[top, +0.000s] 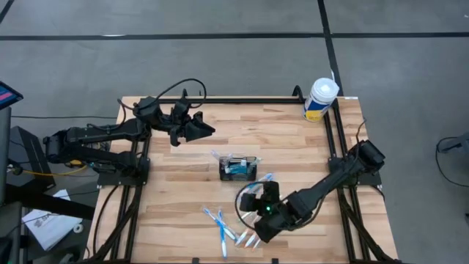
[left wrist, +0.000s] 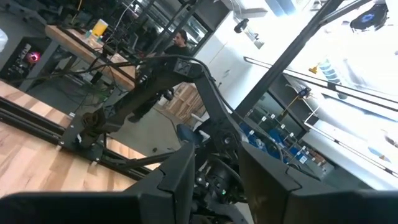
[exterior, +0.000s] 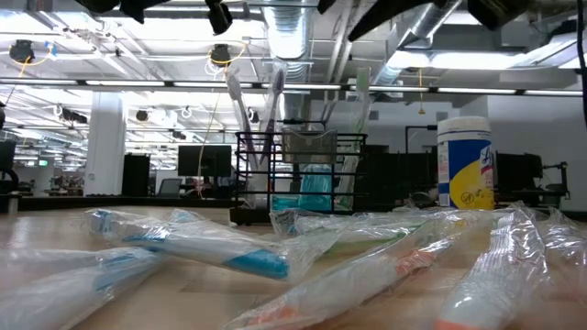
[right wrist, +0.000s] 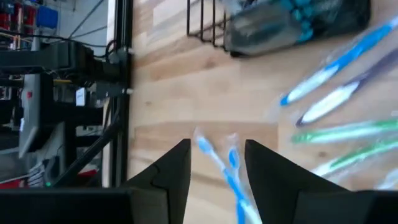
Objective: Pick & Place toothbrushing station
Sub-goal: Put the green toothbrush into the black wire organizer
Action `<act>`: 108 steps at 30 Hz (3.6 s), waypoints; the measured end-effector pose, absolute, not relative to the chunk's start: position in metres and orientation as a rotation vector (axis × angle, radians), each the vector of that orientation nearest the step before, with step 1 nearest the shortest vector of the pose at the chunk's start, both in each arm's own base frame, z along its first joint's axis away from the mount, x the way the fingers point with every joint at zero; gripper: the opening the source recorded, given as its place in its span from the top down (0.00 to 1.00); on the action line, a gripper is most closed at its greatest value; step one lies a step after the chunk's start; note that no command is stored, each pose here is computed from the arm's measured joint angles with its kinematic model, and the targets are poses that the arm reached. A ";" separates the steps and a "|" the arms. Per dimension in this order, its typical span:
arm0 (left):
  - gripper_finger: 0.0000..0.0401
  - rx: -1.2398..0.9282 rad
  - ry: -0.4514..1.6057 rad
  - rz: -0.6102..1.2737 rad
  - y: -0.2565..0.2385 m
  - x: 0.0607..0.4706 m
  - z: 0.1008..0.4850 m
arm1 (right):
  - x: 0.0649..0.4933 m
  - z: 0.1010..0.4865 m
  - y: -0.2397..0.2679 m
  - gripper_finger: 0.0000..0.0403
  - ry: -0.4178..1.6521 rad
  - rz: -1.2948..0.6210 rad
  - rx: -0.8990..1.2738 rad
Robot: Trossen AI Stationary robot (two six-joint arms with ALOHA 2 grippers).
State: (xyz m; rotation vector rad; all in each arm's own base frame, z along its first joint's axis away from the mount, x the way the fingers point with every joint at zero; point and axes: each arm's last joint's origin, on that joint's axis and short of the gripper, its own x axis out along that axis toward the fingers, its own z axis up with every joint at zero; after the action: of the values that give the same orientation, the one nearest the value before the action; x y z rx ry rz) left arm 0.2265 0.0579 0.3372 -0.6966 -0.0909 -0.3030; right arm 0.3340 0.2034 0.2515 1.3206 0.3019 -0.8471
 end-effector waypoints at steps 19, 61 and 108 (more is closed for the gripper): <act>0.71 -0.697 -0.122 -0.237 0.060 0.227 0.337 | 0.271 0.225 0.197 0.58 1.387 -0.430 0.006; 0.71 -0.489 -0.169 -0.085 0.064 0.228 0.336 | 0.265 0.184 0.093 0.66 1.277 0.208 0.161; 0.71 -0.492 -0.156 -0.105 0.063 0.228 0.335 | 0.264 0.185 0.080 0.98 1.417 0.166 0.295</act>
State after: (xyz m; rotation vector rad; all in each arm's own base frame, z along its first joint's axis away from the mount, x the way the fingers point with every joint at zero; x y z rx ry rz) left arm 0.2279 0.0629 0.3352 -0.4922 -0.1565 -0.1052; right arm 0.2636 0.0801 0.1854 0.2950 1.4173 0.1664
